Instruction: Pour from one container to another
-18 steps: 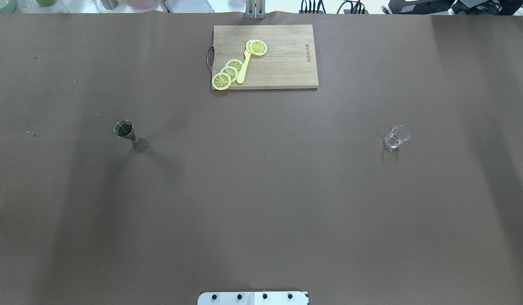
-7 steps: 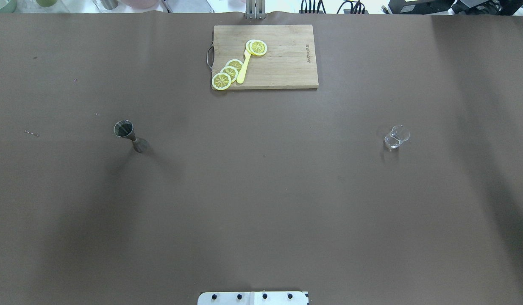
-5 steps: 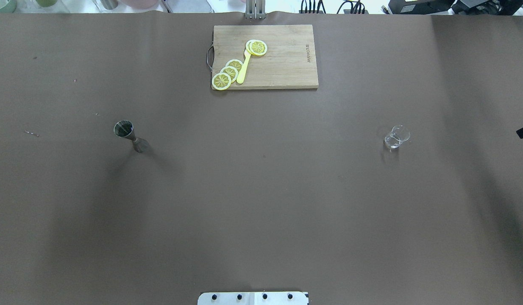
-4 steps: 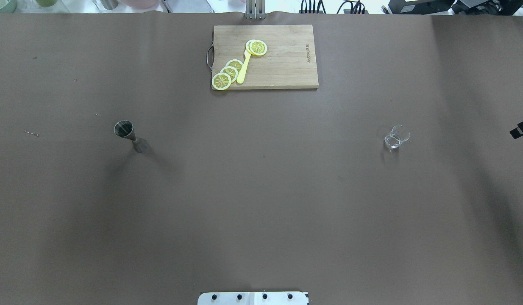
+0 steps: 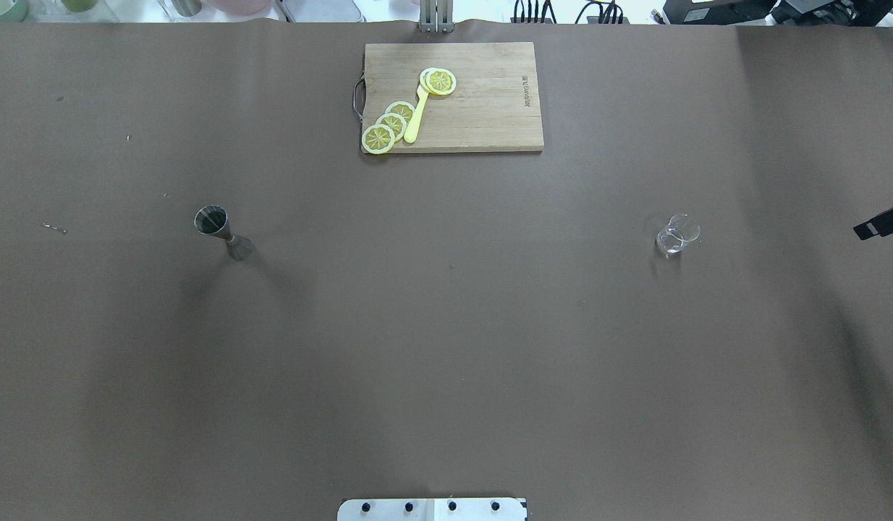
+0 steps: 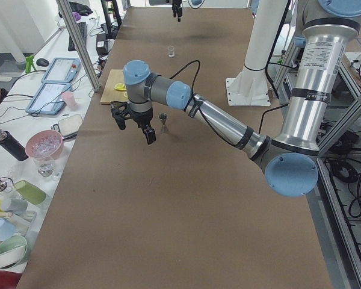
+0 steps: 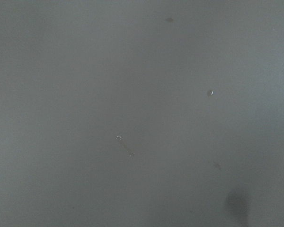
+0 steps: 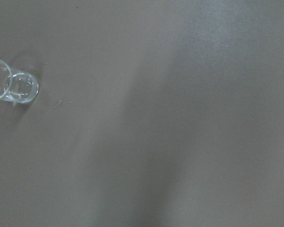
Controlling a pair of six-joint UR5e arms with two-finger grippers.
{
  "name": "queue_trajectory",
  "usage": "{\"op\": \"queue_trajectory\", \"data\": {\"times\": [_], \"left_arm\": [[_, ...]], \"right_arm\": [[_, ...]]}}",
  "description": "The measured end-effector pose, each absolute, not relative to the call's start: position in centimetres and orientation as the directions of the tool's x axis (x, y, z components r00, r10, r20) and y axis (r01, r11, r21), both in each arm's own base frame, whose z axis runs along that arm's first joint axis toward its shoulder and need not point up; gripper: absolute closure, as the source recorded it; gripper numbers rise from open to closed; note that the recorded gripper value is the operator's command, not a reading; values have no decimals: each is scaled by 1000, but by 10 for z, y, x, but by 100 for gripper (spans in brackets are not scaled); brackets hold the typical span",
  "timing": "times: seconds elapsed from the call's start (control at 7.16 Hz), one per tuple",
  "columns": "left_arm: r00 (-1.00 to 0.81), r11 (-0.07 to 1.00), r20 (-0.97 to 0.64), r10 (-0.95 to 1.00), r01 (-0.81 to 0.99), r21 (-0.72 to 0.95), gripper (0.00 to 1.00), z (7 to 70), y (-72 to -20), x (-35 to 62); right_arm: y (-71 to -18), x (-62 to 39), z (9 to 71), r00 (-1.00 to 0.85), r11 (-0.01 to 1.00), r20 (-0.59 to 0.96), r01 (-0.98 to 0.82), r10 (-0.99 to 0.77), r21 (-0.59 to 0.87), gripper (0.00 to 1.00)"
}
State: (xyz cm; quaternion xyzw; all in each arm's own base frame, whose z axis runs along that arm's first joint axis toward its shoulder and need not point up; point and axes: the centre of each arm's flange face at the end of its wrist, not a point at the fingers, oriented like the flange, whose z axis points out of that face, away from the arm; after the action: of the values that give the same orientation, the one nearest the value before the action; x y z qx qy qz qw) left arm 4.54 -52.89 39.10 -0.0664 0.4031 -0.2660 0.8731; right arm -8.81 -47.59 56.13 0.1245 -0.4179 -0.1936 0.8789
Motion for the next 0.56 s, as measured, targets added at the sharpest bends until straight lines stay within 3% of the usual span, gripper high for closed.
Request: {"op": "queue_trajectory", "data": {"times": [0.56], "left_arm": [[543,838,-677,-497,503,-212,2,325,-492,140]], "right_arm": [[-478,-94,602,490,819,667,213,-562,533,0]]}}
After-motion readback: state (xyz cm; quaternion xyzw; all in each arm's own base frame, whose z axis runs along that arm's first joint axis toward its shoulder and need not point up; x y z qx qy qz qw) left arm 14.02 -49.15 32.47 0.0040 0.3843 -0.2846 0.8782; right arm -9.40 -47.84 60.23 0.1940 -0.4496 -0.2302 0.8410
